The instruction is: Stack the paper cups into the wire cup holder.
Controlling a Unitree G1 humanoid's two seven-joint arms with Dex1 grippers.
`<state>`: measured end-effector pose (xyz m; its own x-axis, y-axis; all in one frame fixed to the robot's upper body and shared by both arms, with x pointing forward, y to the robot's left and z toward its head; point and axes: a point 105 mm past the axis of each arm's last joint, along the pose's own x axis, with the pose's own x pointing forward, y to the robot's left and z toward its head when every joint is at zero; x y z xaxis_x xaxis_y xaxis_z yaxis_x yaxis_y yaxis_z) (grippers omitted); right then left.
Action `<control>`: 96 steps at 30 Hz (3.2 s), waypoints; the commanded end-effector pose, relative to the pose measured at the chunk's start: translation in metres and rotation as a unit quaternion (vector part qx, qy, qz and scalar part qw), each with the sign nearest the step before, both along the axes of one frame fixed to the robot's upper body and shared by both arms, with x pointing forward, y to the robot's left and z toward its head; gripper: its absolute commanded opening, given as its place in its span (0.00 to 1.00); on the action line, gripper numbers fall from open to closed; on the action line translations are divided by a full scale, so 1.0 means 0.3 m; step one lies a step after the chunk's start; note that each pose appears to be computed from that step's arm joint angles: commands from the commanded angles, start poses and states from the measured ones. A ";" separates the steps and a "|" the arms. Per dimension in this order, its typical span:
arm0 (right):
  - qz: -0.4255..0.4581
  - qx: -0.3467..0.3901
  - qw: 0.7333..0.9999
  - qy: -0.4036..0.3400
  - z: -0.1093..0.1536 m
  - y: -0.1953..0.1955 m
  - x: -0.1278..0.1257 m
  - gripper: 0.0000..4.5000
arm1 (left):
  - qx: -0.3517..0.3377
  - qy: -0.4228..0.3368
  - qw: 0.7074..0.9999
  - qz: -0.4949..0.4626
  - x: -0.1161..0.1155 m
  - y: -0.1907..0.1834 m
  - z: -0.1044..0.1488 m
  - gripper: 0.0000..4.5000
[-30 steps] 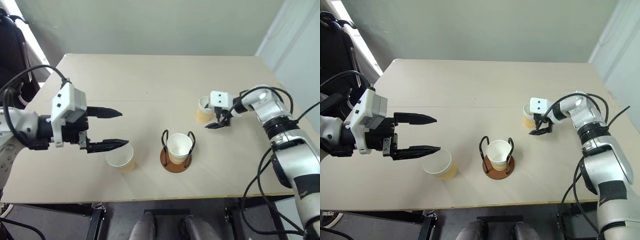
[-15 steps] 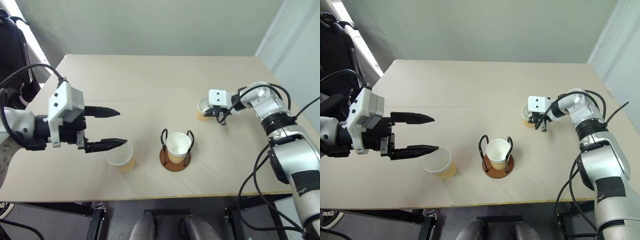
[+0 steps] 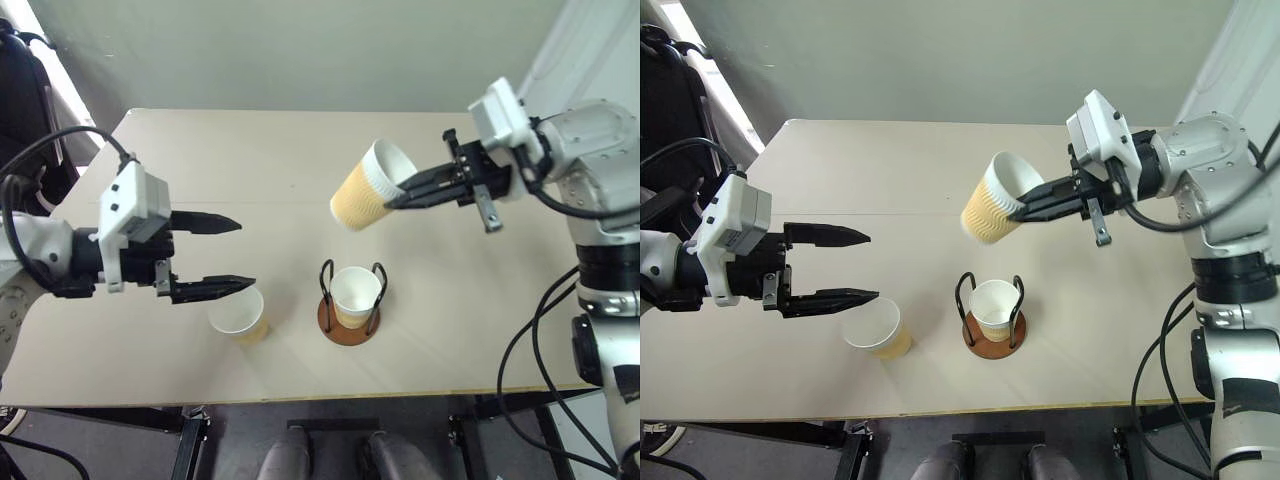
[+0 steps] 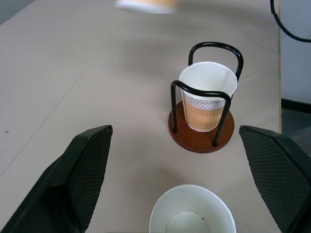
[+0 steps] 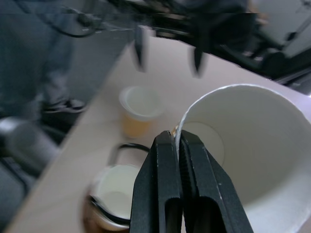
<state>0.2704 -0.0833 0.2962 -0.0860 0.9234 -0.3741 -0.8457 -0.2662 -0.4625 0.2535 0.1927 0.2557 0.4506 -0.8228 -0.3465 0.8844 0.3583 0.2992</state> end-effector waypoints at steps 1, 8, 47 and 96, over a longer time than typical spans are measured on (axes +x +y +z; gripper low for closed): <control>0.005 -0.030 0.999 0.017 -0.071 0.019 -0.034 0.01 | 0.007 -0.024 1.000 -0.010 0.003 -0.007 0.030 1.00; -0.011 -0.062 0.998 0.006 -0.142 0.035 -0.017 0.01 | 0.010 -0.023 1.000 -0.016 0.004 -0.013 0.028 1.00; -0.130 0.204 0.965 0.103 0.088 -0.309 -0.121 0.99 | 0.181 0.072 0.979 -0.069 -0.010 -0.012 -0.210 1.00; -0.201 0.167 0.964 0.046 0.082 -0.311 -0.157 1.00 | 0.072 -0.075 0.915 -0.389 0.066 -0.421 0.108 0.00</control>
